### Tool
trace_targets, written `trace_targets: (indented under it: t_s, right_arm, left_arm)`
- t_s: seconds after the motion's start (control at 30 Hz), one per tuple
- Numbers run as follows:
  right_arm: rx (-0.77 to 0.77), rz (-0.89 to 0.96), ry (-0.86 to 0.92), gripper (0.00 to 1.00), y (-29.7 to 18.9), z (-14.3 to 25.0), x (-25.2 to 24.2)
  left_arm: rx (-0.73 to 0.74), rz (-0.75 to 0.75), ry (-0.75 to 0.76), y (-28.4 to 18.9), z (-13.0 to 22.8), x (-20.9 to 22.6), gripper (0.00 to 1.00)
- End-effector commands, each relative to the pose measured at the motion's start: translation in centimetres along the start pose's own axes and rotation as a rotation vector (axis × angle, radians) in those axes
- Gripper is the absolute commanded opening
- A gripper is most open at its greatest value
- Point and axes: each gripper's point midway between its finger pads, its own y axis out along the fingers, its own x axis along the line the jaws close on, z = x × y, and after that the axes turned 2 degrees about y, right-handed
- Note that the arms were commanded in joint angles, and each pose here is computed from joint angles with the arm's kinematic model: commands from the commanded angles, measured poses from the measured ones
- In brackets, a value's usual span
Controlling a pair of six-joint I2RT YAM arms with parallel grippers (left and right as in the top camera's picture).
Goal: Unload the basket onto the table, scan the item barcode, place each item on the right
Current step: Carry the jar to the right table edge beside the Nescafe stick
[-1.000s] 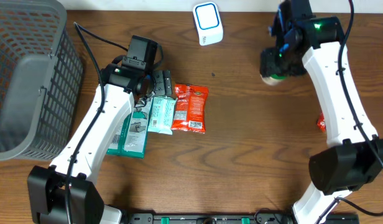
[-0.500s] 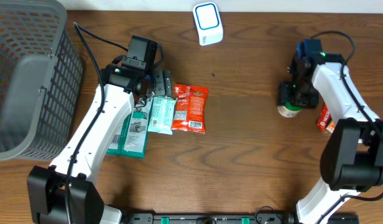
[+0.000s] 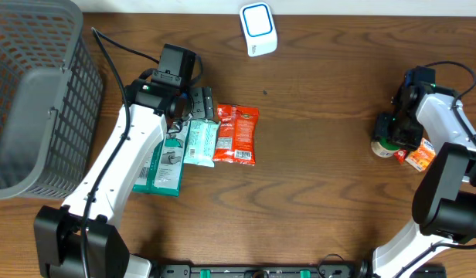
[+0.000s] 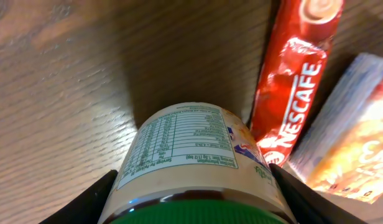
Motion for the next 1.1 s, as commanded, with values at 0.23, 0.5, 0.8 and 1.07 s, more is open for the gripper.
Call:
trace_targets:
  t_s: [0.23, 0.5, 0.8, 1.07]
  right_arm:
    - [-0.016, 0.005, 0.056, 0.02, 0.6, -0.2, -1.3]
    - [-0.020, 0.086, 0.063, 0.01, 0.5, -0.2, -2.9]
    - [-0.022, 0.125, 0.061, 0.02, 0.5, -0.2, -3.6]
    - [-0.021, 0.122, 0.061, 0.77, 0.5, -0.2, -3.5]
  left_arm:
    - [0.001, -0.019, -0.011, 0.1, 0.0, 0.4, 0.88]
    - [0.001, -0.019, -0.011, 0.1, 0.1, 0.4, 0.88]
    - [0.001, -0.019, -0.011, 0.1, 0.1, 0.4, 0.88]
    - [0.001, -0.019, -0.011, 0.1, 0.1, 0.4, 0.88]
